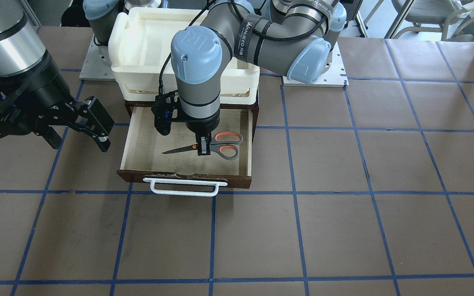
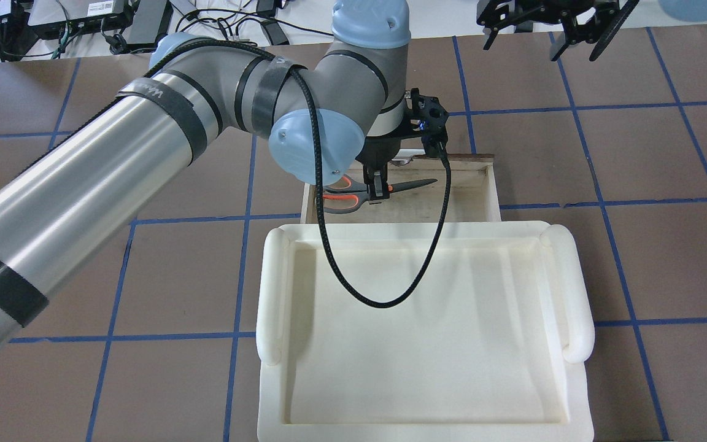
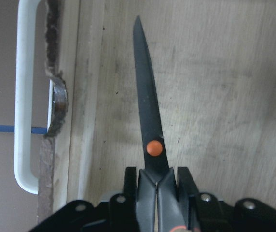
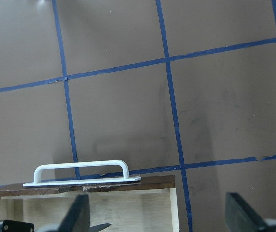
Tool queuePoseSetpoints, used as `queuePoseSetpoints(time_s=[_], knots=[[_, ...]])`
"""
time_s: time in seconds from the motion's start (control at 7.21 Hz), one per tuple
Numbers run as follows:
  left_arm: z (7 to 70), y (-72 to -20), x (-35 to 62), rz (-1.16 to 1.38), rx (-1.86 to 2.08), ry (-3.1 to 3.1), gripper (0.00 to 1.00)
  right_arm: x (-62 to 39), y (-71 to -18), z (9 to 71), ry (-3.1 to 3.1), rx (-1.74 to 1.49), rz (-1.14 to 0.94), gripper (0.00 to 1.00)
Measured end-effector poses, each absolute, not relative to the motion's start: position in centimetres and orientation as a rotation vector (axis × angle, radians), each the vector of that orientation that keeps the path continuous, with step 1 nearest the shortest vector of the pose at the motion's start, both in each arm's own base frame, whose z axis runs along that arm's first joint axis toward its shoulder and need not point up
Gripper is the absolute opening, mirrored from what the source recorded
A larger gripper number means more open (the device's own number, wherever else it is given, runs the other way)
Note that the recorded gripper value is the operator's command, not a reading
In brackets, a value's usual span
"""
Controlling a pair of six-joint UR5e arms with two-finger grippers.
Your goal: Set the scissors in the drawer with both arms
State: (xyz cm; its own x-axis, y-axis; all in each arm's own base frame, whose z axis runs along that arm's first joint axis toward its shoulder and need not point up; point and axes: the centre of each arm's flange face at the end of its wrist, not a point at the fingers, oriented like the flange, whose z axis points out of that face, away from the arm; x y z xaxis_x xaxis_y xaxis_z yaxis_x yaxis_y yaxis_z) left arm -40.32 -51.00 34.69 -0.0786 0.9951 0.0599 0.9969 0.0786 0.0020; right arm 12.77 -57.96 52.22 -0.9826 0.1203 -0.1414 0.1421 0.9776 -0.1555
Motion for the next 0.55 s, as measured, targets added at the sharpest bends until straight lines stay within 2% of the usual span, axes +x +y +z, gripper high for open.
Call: queuePoseSetpoints(time_s=[0.55], knots=[[32.4, -50.6, -41.1, -0.092, -2.102, -2.244, 0.0, 12.3, -57.6, 51.0, 3.038, 0.154, -0.186, 1.0]])
